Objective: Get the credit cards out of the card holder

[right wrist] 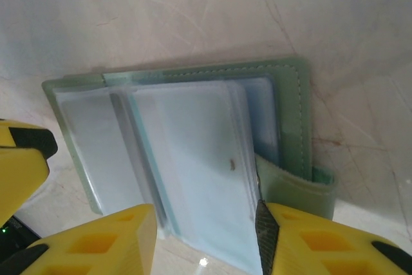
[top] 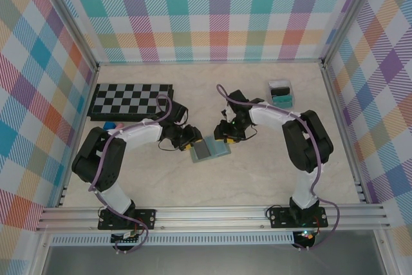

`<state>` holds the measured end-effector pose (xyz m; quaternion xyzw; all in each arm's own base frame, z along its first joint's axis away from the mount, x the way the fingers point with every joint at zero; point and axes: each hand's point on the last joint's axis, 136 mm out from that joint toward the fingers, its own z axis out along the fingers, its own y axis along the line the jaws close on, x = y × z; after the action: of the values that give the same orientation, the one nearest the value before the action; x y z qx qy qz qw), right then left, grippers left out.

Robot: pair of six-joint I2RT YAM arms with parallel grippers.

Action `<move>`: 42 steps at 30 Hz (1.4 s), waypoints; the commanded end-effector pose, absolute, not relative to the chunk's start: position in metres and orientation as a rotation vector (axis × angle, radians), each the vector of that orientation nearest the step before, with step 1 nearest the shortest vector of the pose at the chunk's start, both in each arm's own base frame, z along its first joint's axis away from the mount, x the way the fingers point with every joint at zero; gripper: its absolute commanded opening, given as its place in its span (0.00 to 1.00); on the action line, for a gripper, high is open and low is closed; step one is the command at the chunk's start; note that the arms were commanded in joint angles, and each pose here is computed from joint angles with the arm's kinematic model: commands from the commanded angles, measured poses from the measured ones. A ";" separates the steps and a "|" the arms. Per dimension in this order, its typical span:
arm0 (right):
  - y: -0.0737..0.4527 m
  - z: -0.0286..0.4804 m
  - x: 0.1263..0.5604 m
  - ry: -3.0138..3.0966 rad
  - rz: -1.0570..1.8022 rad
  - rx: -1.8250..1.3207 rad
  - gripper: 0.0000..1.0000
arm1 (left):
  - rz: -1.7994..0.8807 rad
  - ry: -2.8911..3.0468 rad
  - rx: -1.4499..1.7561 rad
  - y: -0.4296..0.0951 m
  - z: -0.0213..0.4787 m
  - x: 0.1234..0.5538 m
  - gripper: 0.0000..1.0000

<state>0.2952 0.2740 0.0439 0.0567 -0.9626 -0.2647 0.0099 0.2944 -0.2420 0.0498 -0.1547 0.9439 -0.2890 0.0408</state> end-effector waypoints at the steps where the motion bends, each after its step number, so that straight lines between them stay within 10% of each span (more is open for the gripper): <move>1: 0.283 0.048 0.302 -3.008 -0.857 0.236 0.45 | -0.887 2.922 -0.471 -0.244 0.040 0.289 0.43; 42: 0.313 0.067 0.284 -2.862 -1.085 0.375 0.44 | -0.808 2.992 -0.477 -0.237 0.013 0.281 0.32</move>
<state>0.2848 0.3009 0.0502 0.1009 -0.9429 -0.3155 0.0348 0.2916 -0.2425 0.0289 -0.1535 0.9480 -0.2781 0.0202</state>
